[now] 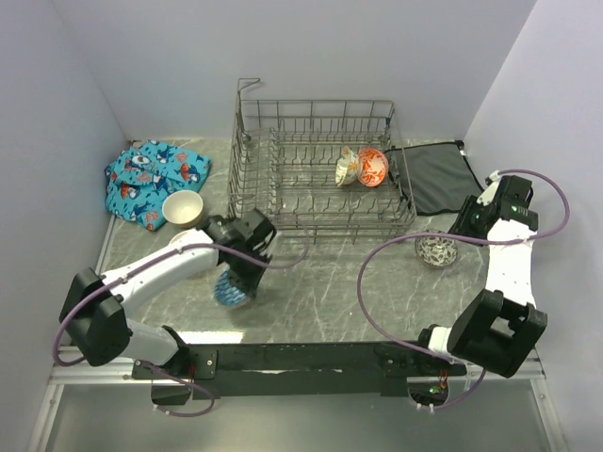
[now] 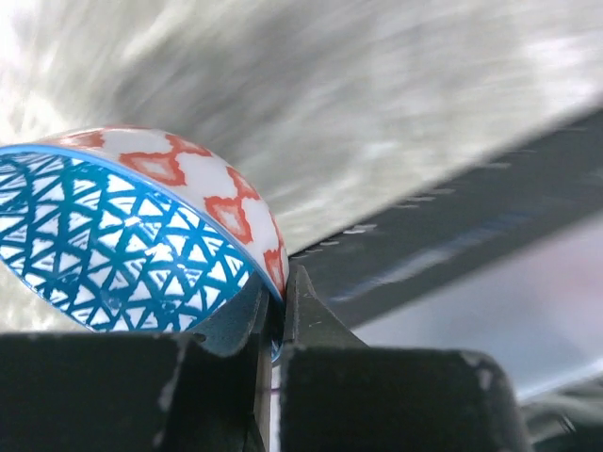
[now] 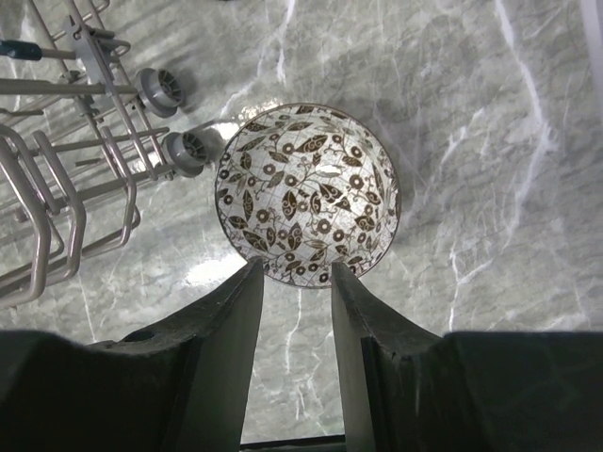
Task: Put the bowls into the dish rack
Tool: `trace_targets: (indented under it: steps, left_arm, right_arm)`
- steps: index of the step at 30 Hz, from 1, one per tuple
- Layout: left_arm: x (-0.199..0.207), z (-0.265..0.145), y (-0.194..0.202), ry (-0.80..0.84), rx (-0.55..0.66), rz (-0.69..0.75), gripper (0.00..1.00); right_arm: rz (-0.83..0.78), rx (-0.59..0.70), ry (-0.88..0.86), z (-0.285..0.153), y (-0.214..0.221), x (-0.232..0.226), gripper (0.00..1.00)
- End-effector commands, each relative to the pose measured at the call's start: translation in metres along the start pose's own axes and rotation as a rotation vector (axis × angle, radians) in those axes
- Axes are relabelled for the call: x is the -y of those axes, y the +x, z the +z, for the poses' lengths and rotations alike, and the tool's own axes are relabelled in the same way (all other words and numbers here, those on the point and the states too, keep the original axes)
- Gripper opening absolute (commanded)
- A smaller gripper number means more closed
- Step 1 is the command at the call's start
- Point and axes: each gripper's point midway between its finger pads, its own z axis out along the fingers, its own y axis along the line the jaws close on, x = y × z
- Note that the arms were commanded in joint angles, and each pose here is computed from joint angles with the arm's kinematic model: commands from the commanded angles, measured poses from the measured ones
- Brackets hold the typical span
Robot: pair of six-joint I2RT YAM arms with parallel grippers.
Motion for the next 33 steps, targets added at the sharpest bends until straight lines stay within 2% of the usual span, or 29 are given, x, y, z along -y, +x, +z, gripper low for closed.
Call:
trace_targets:
  steps: [1,6,8,10,11,13,14,15,16,17,18,19,20,21,22,23,24,26,27,28,30,31,33]
  left_arm:
    - [0.063,-0.065,-0.043,0.290,0.143,0.161,0.01]
    - [0.097,-0.124,-0.078,0.496,0.241,0.287,0.01]
    - [0.097,-0.132,-0.082,0.554,0.244,0.350,0.01]
    - [0.100,-0.142,-0.087,0.586,0.261,0.486,0.01]
    - [0.103,-0.163,-0.100,0.604,0.328,0.530,0.01]
    - [0.110,-0.171,-0.119,0.643,0.341,0.565,0.01]
    - [0.116,-0.203,-0.140,0.652,0.446,0.612,0.01]
    - [0.119,-0.212,-0.153,0.655,0.483,0.626,0.01]
    - [0.122,-0.204,-0.173,0.673,0.469,0.590,0.01]
    - [0.123,-0.228,-0.195,0.687,0.571,0.605,0.01]
    - [0.126,-0.230,-0.207,0.713,0.590,0.585,0.01]
    - [0.131,-0.227,-0.222,0.777,0.569,0.493,0.01]
    - [0.131,-0.237,-0.249,0.802,0.664,0.484,0.01]
    - [0.131,-0.242,-0.264,0.841,0.705,0.456,0.01]
    - [0.133,-0.248,-0.274,0.918,0.682,0.338,0.01]
    - [0.124,-0.254,-0.302,0.948,0.790,0.334,0.01]
    - [0.121,-0.258,-0.310,1.010,0.764,0.206,0.01]
    - [0.106,-0.251,-0.335,1.061,0.791,0.114,0.01]
    - [0.107,-0.261,-0.346,1.091,0.840,0.123,0.01]
    - [0.103,-0.241,-0.364,1.116,0.797,0.056,0.01]
    - [0.106,-0.253,-0.380,1.125,0.877,0.117,0.01]
    - [0.102,-0.234,-0.393,1.120,0.865,0.096,0.01]
    - [0.099,-0.229,-0.405,1.089,0.910,0.119,0.01]
  right_arm:
    - [-0.040,0.048,0.041,-0.008,-0.024,0.007,0.42]
    - [-0.068,0.047,0.079,-0.007,-0.027,0.016,0.42]
    - [-0.079,0.034,0.074,-0.006,-0.026,0.015,0.42]
    - [-0.084,0.029,0.076,-0.007,-0.026,0.015,0.46]
    - [-0.088,0.031,0.071,-0.008,-0.028,0.015,0.47]
    - [-0.092,0.036,0.067,-0.012,-0.031,0.013,0.50]
    - [-0.092,0.042,0.067,-0.013,-0.032,0.012,0.50]
    - [-0.090,0.040,0.067,-0.013,-0.032,0.012,0.51]
    - [-0.084,0.040,0.064,-0.013,-0.033,0.011,0.51]
    - [-0.078,0.040,0.064,-0.013,-0.033,0.012,0.51]
    - [-0.074,0.040,0.063,-0.013,-0.033,0.011,0.51]
    - [-0.065,0.040,0.065,-0.012,-0.031,0.011,0.51]
    - [-0.064,0.035,0.075,-0.011,-0.029,0.014,0.51]
    - [-0.064,0.036,0.080,-0.011,-0.028,0.014,0.50]
    - [-0.065,0.033,0.085,-0.010,-0.026,0.015,0.50]
    - [-0.065,0.029,0.100,-0.010,-0.024,0.018,0.50]
    - [-0.068,0.030,0.108,-0.009,-0.023,0.020,0.50]
    - [-0.070,0.024,0.126,-0.010,-0.021,0.024,0.50]
    - [-0.067,0.019,0.137,-0.011,-0.019,0.027,0.49]
    - [-0.068,0.015,0.139,-0.011,-0.018,0.028,0.49]
    - [-0.067,0.005,0.151,-0.011,-0.015,0.032,0.49]
    - [-0.070,0.003,0.157,-0.011,-0.015,0.033,0.49]
    - [-0.064,-0.010,0.165,-0.008,-0.013,0.037,0.49]
